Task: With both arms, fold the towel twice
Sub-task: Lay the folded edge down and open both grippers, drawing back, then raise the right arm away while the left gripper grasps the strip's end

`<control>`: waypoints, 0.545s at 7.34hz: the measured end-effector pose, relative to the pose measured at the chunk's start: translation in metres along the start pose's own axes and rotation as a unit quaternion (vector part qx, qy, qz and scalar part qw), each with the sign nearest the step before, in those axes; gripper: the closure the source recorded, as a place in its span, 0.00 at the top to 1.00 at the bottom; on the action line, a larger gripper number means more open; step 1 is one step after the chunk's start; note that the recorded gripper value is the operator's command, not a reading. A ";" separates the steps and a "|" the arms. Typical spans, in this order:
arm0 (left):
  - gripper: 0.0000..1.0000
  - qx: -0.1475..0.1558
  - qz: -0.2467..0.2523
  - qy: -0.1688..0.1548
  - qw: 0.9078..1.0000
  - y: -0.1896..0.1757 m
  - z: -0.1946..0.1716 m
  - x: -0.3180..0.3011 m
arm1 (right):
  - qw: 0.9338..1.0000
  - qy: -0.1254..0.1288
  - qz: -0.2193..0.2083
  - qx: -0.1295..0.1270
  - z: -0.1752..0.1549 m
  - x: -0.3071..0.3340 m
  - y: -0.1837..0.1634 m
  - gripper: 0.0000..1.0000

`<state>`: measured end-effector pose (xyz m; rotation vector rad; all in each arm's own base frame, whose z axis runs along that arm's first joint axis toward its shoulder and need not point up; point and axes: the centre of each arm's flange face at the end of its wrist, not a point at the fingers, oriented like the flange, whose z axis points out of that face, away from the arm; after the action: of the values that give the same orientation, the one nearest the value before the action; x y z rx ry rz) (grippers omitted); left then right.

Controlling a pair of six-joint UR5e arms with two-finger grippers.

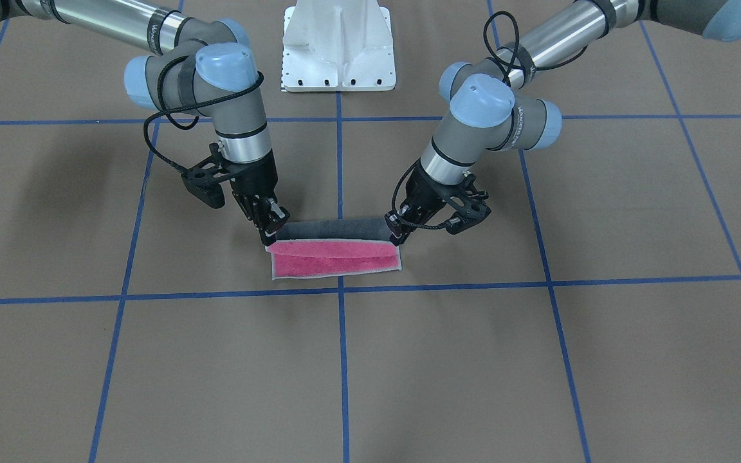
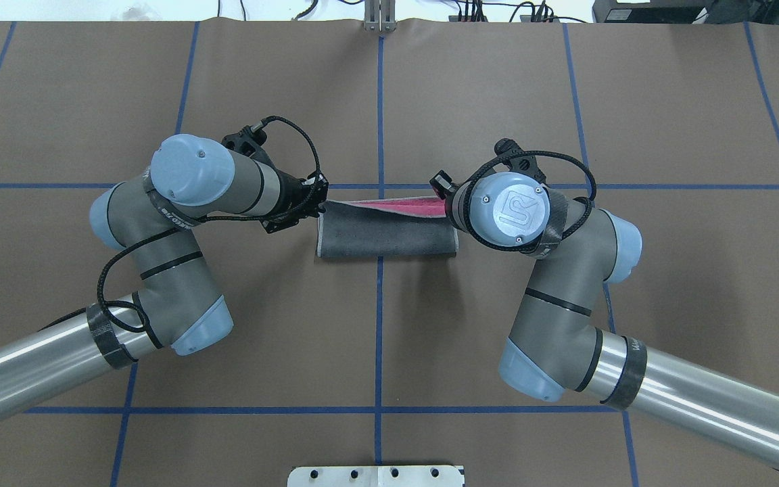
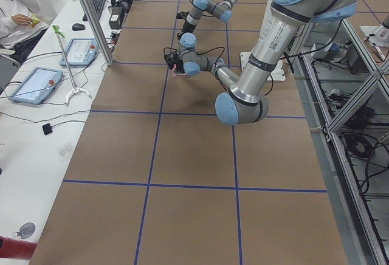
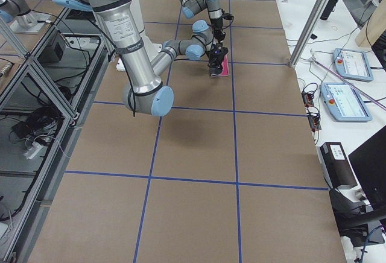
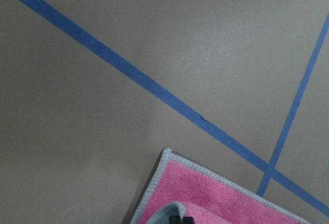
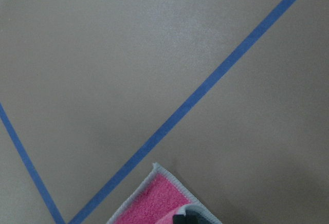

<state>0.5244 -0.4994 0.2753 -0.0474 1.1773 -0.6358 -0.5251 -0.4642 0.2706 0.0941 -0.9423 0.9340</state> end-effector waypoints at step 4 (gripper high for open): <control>0.90 0.018 -0.005 0.006 1.000 -0.016 0.001 0.012 | 1.000 0.000 -0.012 -0.003 0.001 -0.013 -0.027 1.00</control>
<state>0.5212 -0.5186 0.2717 -0.0198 1.1784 -0.6669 -0.5093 -0.4897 0.2702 0.1000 -0.9414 0.9088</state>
